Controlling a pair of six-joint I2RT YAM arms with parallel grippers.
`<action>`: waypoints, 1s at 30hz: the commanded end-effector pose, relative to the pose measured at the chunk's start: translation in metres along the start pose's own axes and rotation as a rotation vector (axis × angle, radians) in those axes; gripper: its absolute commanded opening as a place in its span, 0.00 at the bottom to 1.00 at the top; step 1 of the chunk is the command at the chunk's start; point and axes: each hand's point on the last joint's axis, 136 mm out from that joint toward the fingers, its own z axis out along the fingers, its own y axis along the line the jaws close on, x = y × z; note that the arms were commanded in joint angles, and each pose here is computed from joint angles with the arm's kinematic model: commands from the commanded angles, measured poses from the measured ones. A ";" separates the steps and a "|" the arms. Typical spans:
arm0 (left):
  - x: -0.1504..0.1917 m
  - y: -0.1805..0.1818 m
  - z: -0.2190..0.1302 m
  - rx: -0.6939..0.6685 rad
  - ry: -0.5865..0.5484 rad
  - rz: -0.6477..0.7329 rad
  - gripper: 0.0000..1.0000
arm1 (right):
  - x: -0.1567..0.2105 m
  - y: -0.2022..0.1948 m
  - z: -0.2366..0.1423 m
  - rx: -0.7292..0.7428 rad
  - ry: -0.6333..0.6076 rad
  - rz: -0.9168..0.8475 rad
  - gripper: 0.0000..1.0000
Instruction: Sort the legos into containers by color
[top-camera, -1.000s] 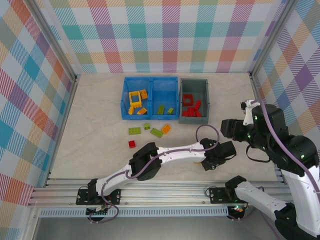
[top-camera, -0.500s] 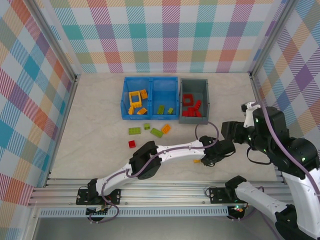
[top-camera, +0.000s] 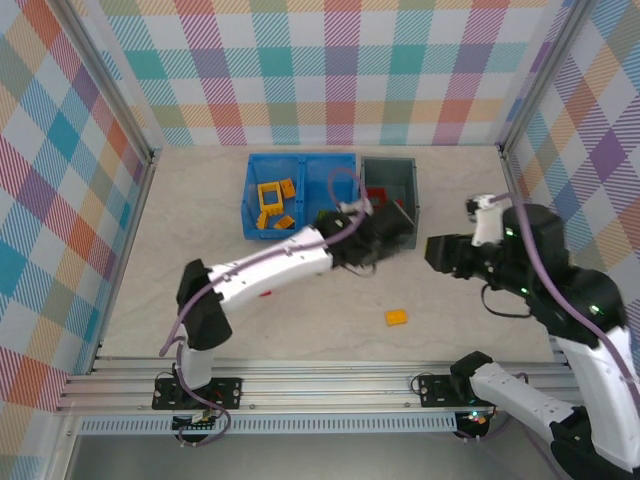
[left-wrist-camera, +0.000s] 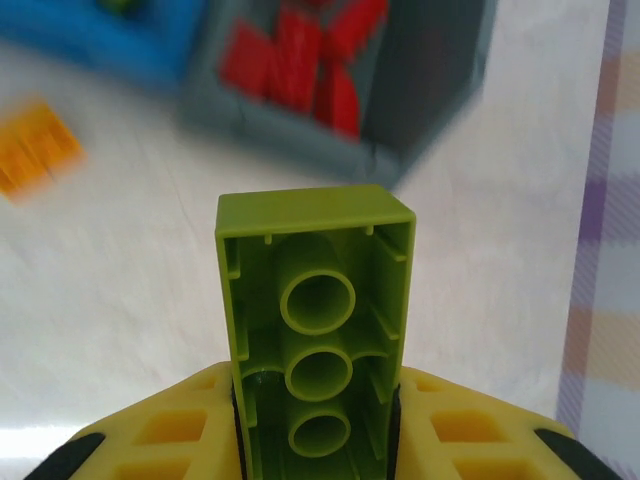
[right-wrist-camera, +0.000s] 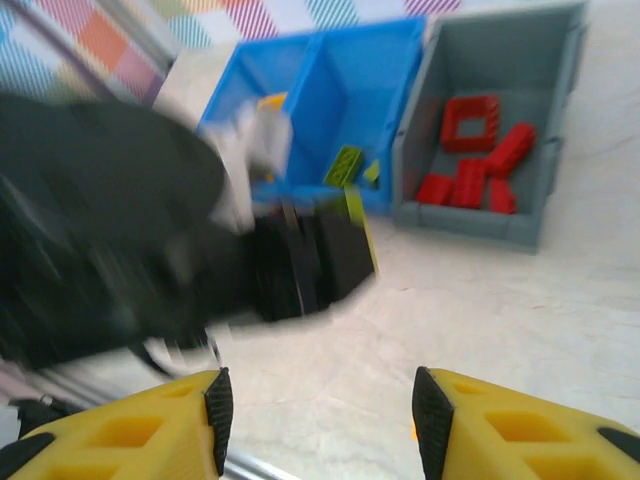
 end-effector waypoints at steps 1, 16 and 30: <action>-0.041 0.055 0.032 -0.155 0.013 0.157 0.19 | -0.004 0.033 0.026 -0.147 0.003 -0.045 0.52; -0.170 0.078 0.147 -0.186 -0.032 0.204 0.18 | 0.032 0.076 0.122 -0.108 0.077 -0.119 0.50; -0.158 0.107 0.201 -0.204 0.052 0.180 0.38 | 0.024 0.075 0.145 -0.081 -0.008 -0.117 0.50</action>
